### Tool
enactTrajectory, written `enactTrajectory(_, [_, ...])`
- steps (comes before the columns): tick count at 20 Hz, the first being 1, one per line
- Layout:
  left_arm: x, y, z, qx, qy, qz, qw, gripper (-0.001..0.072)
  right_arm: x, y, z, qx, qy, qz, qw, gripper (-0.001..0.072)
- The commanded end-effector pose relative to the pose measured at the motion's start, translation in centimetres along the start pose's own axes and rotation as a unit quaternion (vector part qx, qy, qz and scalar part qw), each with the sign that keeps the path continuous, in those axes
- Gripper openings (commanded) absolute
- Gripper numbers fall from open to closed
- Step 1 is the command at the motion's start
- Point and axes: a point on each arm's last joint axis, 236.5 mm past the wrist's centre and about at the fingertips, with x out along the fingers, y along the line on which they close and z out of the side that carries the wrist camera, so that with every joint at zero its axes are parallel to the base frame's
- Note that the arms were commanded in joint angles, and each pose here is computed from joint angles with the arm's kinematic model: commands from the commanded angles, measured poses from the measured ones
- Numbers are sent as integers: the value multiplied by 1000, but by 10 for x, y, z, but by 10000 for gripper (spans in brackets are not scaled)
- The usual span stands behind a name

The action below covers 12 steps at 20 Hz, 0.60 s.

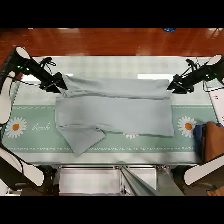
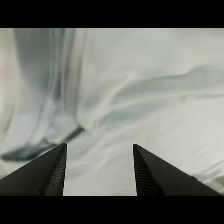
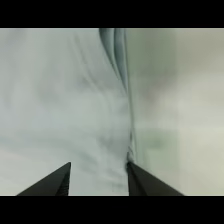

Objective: Fold the shirts.

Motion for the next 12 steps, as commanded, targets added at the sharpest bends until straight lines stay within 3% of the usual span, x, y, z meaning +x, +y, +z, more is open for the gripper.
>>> enactTrajectory(1, [-32, -9, -20, -13, -3, 5, 1000, 507, -38, -2, -20, -11, -3, -39, 999, 415])
enactTrajectory(4, [-68, 17, -61, -12, -26, 71, 997, 508, -60, 8, -43, 2, -64, -25, 998, 415])
enactTrajectory(6, [-87, 48, -99, -56, -56, 84, 993, 507, -58, 12, -82, -3, -91, -18, 996, 415])
enactTrajectory(9, [-80, 58, -137, -153, -160, -21, 975, 507, -52, 13, -129, 26, -149, 3, 989, 415])
enactTrajectory(12, [-23, 63, -186, -224, -161, -93, 957, 508, -45, 31, -161, 35, -174, 47, 983, 415])
